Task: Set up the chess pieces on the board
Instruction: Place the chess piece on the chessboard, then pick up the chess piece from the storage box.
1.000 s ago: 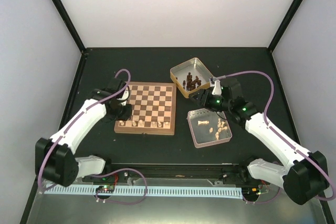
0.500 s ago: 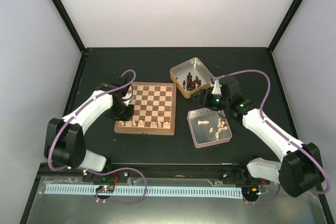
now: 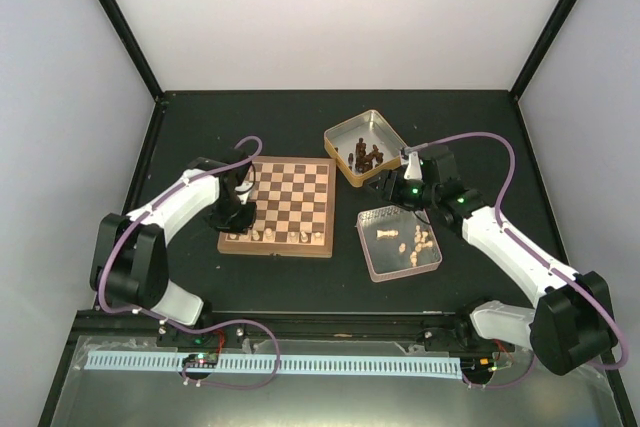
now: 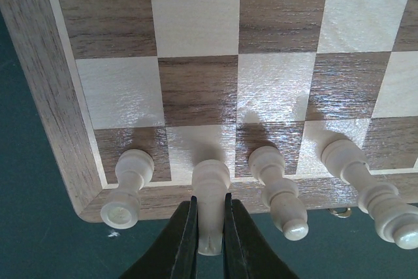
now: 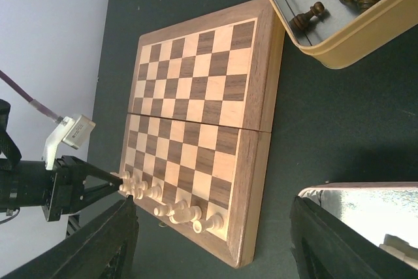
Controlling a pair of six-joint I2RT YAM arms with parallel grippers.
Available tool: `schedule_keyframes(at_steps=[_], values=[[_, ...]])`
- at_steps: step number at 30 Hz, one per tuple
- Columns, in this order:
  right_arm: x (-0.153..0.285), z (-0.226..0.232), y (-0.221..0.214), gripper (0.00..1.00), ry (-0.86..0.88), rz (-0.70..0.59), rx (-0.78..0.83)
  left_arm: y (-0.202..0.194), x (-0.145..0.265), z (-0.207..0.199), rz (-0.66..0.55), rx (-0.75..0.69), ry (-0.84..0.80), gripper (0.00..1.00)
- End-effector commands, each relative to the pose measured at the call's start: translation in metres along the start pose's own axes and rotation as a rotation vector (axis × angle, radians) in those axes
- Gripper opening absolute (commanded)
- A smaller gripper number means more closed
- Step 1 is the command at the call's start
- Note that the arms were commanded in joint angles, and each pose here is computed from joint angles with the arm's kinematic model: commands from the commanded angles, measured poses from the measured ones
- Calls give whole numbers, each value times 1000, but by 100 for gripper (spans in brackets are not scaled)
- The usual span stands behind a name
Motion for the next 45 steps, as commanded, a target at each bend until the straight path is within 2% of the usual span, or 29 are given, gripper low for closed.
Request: schedule_keyframes(at_steps=[1, 8, 17, 22, 30, 34, 38, 45], values=[[5, 5, 6, 64, 15, -19, 30, 5, 5, 1, 0, 9, 14, 6], [4, 4, 5, 64, 24, -13, 29, 5, 4, 0, 3, 5, 4, 13], [5, 3, 3, 64, 24, -13, 31, 7, 6, 0, -15, 10, 13, 15], [6, 5, 3, 64, 28, -9, 34, 7, 7, -1, -21, 10, 10, 21], [10, 6, 2, 64, 24, -13, 36, 6, 17, 0, -57, 12, 4, 21], [12, -4, -4, 64, -73, 18, 88, 4, 45, -3, -146, 16, -43, 22], [9, -31, -22, 62, -276, 135, 172, 0, 90, -6, -333, 28, -144, 25], [0, -60, -57, 55, -490, 278, 239, -12, 142, -20, -651, -17, -486, 34]])
Point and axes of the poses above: each gripper's point midway between its finger pads, its own x axis back along the fingers, its own z axis along the line the jaws close on, y = z × x, the point moved 9 cm from there along x, back along the fingers, and after that the axes turned 7 degrees about x, right-handed, at the moved point
